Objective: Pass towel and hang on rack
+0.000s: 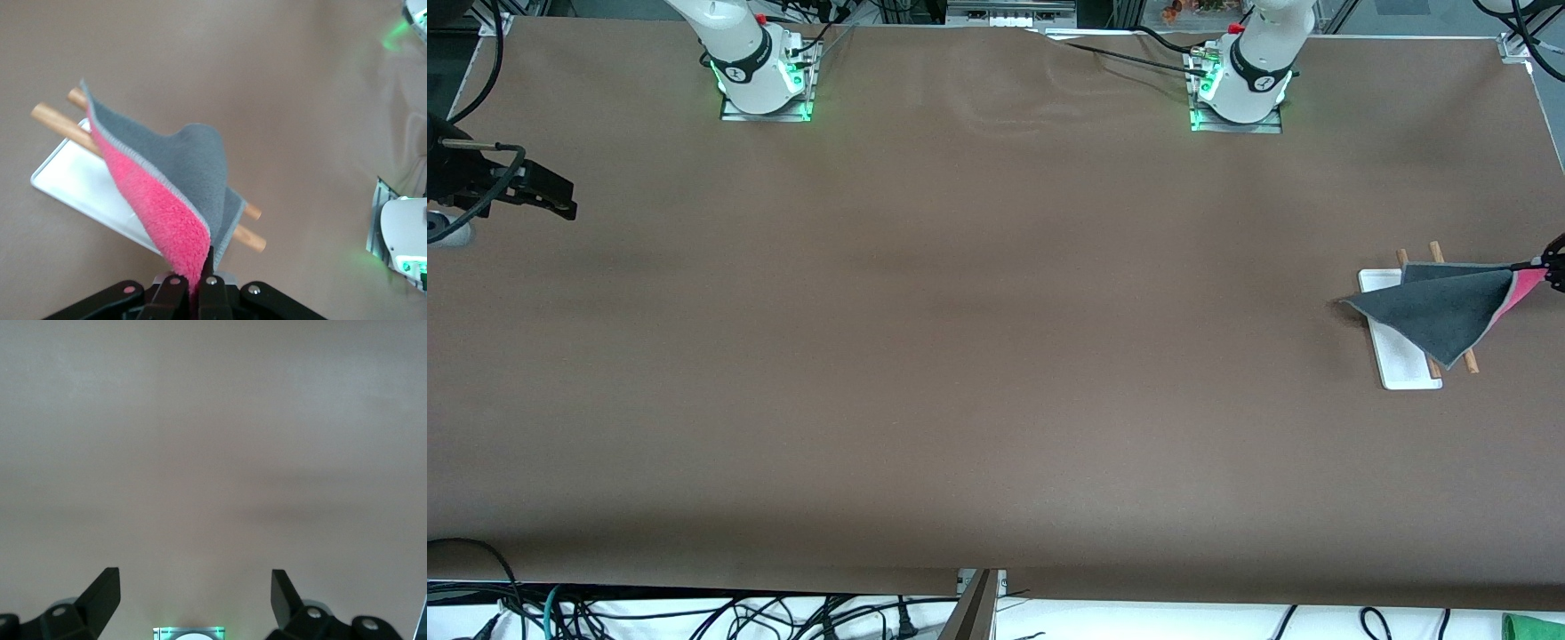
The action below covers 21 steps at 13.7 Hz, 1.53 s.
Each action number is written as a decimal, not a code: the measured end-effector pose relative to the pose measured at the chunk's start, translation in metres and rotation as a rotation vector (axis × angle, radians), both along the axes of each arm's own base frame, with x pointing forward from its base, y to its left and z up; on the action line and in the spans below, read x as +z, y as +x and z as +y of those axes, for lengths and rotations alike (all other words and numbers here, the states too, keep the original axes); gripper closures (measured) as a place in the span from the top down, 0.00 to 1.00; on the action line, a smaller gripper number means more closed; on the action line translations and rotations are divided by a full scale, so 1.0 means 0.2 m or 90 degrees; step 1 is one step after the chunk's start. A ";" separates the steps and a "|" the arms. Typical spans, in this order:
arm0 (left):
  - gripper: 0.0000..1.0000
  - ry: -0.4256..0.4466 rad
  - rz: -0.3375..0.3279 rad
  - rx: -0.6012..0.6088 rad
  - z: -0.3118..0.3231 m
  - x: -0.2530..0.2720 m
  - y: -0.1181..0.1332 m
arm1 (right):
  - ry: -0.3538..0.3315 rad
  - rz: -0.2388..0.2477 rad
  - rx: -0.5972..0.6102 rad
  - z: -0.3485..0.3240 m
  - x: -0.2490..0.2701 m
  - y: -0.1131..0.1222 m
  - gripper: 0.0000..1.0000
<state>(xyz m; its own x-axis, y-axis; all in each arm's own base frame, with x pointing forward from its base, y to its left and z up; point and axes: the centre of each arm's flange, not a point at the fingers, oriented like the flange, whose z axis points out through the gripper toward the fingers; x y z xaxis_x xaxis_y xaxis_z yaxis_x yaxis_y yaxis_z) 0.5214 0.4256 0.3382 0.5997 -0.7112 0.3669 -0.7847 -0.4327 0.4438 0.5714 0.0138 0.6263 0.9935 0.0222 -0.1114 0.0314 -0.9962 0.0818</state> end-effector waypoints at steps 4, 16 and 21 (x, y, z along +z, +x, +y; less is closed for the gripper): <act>0.03 0.020 -0.012 0.015 0.10 -0.12 -0.03 | 0.002 0.005 0.017 0.00 0.00 0.00 1.00; 1.00 0.116 -0.063 0.026 0.21 0.15 0.06 | 0.002 0.010 0.016 -0.01 -0.03 0.01 1.00; 1.00 0.234 0.023 0.077 -0.24 0.58 0.32 | 0.000 0.011 0.000 -0.08 -0.03 0.01 1.00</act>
